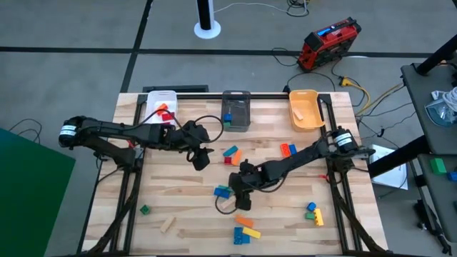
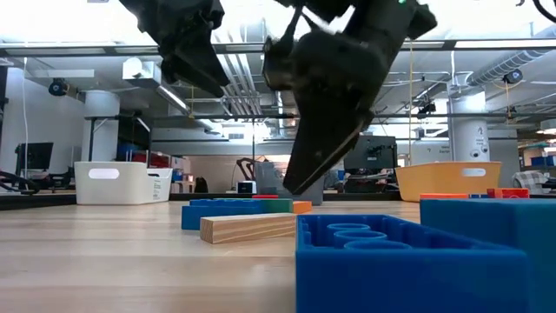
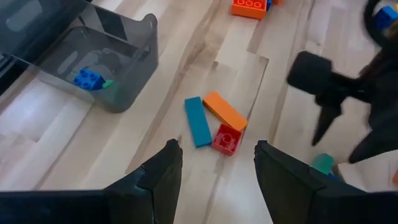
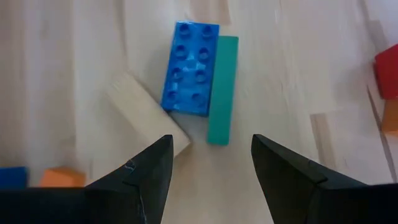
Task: Sort blocks by size
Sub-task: Put the green block into the yellow bin
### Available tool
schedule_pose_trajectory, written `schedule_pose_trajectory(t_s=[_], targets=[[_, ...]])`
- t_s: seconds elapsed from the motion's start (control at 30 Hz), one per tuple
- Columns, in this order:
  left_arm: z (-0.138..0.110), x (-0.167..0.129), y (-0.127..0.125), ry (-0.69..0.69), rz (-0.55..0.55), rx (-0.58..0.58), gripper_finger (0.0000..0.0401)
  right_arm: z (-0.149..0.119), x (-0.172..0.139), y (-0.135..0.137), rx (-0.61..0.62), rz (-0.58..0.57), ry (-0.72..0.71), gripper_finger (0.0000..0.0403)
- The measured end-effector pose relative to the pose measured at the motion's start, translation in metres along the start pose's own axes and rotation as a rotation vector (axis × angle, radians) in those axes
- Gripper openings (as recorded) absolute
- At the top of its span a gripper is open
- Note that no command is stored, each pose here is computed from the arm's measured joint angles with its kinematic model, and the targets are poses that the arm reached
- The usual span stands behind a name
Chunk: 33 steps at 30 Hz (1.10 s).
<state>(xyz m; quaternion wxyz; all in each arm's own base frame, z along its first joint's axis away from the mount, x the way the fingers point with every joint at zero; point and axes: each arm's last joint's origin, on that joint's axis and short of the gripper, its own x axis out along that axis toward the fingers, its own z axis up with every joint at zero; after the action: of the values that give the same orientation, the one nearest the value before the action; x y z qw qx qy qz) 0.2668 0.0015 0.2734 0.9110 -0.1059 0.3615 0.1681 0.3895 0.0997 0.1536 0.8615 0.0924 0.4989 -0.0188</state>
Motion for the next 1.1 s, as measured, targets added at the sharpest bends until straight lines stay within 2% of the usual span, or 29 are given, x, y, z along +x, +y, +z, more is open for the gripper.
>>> schedule_pose_trajectory(t_s=[0.33,0.6,1.1], targets=[[0.000,0.000,0.000,-0.001,0.000,-0.014,0.0178,0.007,0.004,-0.014,0.027,0.011,-0.011,0.0208],[0.000,0.000,0.000,-0.001,0.000,-0.013,0.0178,0.009,0.001,-0.009,0.000,0.047,-0.024,0.0208],[0.000,0.000,0.000,-0.001,0.000,-0.015,0.0178,0.007,0.014,-0.005,-0.020,0.061,-0.048,0.0208]])
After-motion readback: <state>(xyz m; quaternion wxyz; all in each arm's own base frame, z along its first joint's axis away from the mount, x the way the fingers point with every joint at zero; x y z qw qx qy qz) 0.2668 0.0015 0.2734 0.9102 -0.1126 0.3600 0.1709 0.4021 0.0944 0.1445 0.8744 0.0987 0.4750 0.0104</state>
